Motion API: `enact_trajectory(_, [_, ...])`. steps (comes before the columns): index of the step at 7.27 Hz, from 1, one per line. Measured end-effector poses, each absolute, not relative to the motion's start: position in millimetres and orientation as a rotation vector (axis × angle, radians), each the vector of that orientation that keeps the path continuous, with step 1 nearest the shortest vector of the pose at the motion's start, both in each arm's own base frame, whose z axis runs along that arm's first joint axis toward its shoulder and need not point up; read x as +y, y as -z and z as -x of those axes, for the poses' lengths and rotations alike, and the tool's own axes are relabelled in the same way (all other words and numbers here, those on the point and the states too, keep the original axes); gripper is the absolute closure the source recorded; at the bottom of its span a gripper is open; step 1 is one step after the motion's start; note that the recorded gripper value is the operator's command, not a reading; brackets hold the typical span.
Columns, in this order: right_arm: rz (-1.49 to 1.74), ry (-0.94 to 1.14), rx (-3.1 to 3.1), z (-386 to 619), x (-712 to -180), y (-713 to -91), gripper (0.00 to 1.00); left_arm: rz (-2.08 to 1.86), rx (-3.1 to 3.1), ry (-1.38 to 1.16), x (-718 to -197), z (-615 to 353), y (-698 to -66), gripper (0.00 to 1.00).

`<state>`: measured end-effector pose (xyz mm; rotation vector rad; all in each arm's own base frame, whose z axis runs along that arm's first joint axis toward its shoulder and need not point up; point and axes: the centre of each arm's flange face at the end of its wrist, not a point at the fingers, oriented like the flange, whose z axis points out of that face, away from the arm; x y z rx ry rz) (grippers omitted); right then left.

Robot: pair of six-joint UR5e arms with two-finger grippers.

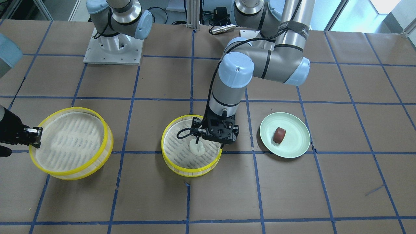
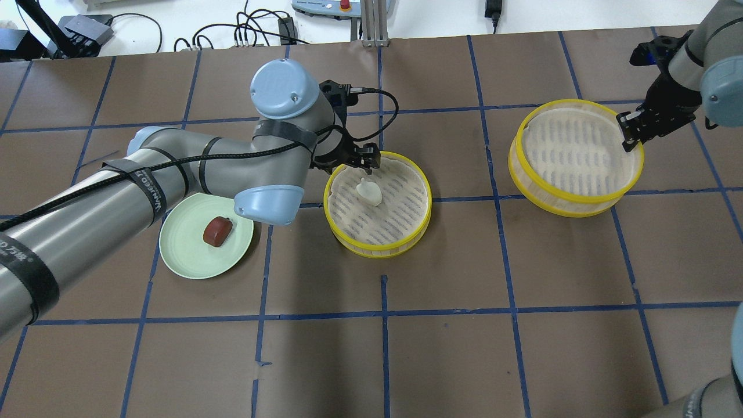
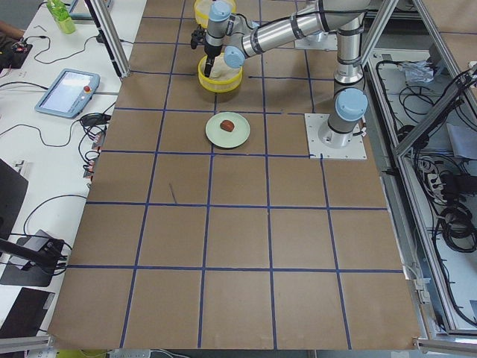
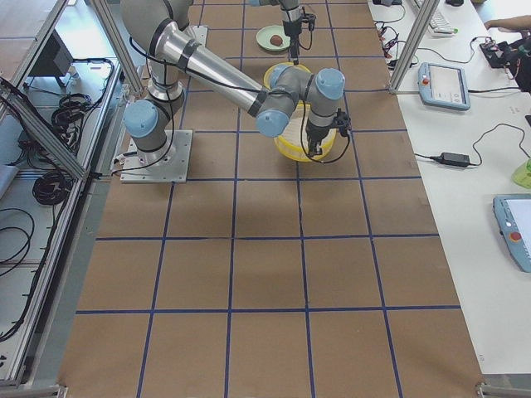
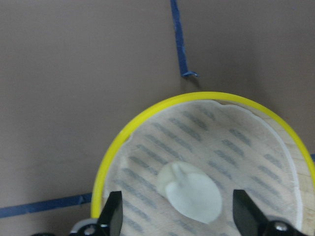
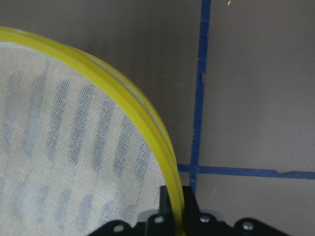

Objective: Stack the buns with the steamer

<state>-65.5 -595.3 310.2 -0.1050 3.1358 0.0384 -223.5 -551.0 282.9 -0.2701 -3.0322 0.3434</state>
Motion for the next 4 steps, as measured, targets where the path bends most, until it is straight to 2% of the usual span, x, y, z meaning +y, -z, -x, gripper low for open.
enact_trajectory(2, [0.043, -0.021, 3.147, -31.1, -597.2, -316.3, 0.84, 0.418, -3.074, -0.324, -549.0, 131.6, -289.5, 0.00])
enact_trajectory(4, [-0.092, -0.002, 3.125, -130.6, -585.2, -319.2, 0.86, 0.448, -3.086, -0.201, -531.4, 45.8, -256.0, 0.00])
